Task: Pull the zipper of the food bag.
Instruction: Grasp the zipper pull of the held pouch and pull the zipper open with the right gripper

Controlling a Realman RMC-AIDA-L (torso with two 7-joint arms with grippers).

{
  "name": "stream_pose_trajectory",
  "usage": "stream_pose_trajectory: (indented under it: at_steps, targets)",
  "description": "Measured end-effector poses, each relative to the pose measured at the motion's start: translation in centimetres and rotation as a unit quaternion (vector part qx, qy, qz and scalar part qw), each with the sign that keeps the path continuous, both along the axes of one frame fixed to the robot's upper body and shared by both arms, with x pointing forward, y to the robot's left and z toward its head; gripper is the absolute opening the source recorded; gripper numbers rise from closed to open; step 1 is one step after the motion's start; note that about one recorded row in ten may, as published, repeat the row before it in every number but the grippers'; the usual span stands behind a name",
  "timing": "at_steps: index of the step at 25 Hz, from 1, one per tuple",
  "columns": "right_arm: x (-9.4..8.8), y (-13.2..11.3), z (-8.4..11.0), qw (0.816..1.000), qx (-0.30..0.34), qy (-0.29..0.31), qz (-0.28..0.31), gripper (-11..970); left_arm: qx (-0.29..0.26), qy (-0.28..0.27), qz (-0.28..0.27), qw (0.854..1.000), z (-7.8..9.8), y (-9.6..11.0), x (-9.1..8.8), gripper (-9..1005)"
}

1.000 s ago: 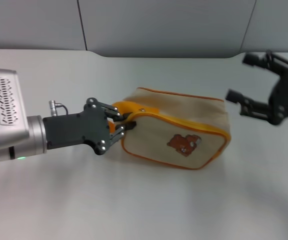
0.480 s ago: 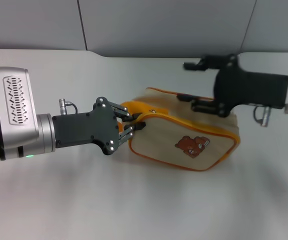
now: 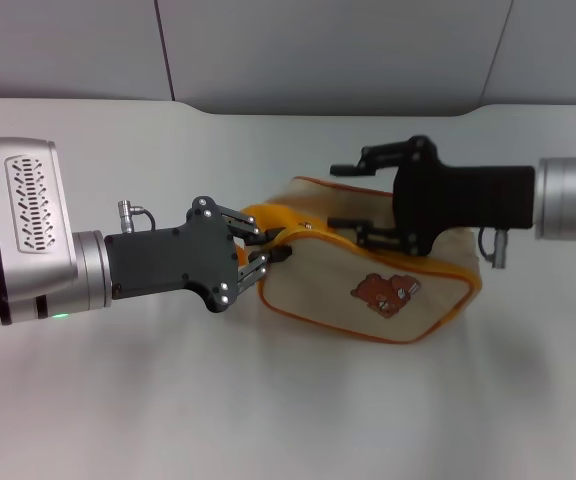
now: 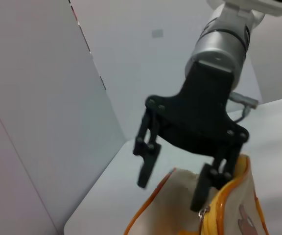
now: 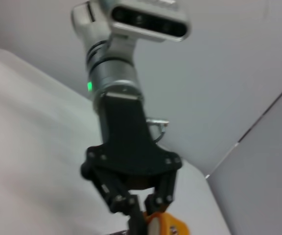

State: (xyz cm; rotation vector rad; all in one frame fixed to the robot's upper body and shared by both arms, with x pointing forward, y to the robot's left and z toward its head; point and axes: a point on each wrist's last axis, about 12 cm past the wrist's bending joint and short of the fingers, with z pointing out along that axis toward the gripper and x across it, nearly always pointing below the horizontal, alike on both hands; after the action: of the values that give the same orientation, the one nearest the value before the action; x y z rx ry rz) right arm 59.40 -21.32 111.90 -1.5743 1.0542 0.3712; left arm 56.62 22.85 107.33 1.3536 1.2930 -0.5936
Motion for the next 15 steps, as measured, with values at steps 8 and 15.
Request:
stream_pose_trajectory:
  at_steps: [8, 15]
  targets:
    - [-0.2, 0.9, -0.7, 1.000, -0.021, 0.002, 0.017, 481, -0.001, -0.001, 0.000, 1.000, 0.1, 0.0, 0.0, 107]
    - [-0.5, 1.6, -1.1, 0.999, -0.018, 0.005, 0.027, 482, -0.001, -0.003, 0.002, 1.000, 0.2, -0.1, 0.2, 107]
